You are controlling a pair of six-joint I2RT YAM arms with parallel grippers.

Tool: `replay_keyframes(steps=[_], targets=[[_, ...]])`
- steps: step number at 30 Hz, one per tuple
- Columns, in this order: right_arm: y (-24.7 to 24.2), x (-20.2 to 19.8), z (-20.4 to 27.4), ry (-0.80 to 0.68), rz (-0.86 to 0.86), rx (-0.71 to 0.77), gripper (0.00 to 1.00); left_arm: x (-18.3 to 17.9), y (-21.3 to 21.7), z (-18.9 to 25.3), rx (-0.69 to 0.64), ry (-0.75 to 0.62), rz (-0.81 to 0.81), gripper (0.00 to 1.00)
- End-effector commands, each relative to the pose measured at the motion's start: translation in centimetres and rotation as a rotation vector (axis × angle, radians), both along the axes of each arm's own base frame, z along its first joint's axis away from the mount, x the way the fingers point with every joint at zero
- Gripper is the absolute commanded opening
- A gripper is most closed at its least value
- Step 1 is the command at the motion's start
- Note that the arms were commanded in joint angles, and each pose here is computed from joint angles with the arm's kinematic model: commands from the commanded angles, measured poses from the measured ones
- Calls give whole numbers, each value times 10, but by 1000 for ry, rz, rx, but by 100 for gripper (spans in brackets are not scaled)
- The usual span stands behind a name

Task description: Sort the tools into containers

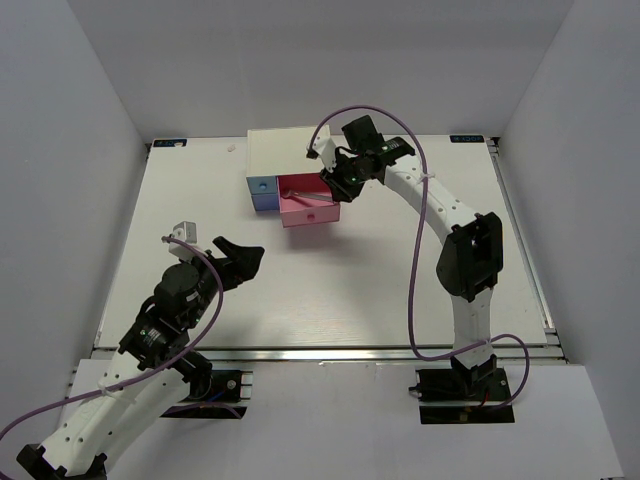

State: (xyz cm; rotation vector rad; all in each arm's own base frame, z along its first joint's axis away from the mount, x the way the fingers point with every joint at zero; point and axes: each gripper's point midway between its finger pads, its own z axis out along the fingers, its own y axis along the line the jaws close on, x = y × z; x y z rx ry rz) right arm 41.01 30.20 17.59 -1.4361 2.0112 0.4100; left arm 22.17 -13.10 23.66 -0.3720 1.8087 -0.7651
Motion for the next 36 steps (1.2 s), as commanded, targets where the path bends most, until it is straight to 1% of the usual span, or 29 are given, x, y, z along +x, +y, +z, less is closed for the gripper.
replay_keyframes(steps=[1,3,4,6,7,13,22,32,36], targets=[[-7,-1,13,-11,-34,1,31,-2,0,6,-11,-14,-7,98],[-7,-1,11,-6,-36,-3,28,-2,1,7,-11,-17,-2,98],[-7,0,12,-6,-36,-3,25,-2,1,7,-11,-16,-2,98],[-8,-1,10,6,-36,-7,21,-3,2,7,-11,-17,-1,98],[-7,-3,10,10,-34,-6,17,-3,2,7,-13,-18,0,98],[-6,-7,13,22,-42,11,6,-4,3,7,-16,-19,5,98],[0,-11,17,42,-72,42,0,-4,3,7,-16,-17,3,98],[13,-17,29,70,-154,125,0,-4,4,5,-20,-15,10,98],[26,-19,35,67,-130,149,0,-4,4,5,-20,-15,10,98]])
